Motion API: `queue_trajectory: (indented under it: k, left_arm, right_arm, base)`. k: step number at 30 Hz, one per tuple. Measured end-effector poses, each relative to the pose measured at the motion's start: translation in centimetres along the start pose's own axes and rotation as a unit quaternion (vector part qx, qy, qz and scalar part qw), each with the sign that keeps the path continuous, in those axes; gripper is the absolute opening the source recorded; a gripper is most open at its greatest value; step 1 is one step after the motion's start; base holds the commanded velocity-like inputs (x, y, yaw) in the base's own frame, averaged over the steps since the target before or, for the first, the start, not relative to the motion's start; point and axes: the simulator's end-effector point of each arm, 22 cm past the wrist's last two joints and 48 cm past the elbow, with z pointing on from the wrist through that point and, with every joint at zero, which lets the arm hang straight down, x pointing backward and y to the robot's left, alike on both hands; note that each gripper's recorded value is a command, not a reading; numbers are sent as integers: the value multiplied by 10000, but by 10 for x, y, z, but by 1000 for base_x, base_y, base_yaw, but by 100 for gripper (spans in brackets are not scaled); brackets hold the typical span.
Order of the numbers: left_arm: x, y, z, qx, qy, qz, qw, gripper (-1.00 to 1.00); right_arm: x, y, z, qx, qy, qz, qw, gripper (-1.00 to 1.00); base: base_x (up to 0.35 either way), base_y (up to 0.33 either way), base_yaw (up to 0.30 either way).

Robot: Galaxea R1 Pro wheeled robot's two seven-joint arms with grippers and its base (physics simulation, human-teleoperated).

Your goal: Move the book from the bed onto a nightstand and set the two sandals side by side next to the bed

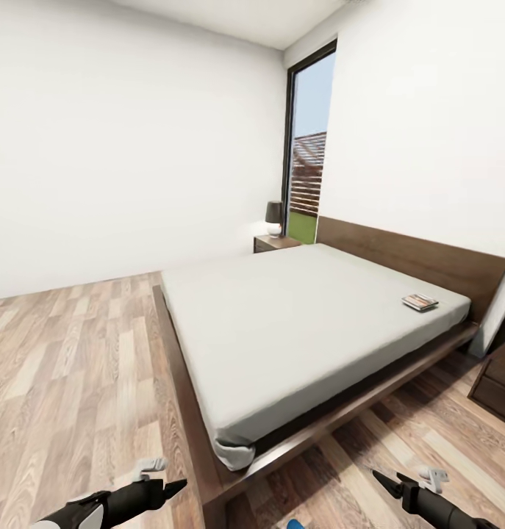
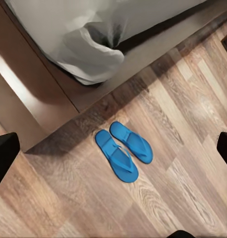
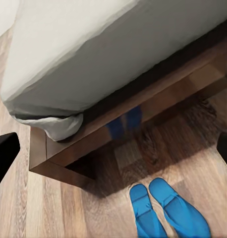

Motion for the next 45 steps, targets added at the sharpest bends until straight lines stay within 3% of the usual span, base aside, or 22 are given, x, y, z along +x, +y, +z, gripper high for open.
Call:
queue_trajectory:
  k: [45]
  left_arm:
    - [-50, -43, -45, 16, 8, -6, 10000, 100]
  right_arm:
    - [-61, 39, -32, 9, 8, 3, 10000, 100]
  base:
    - [0, 0, -283]
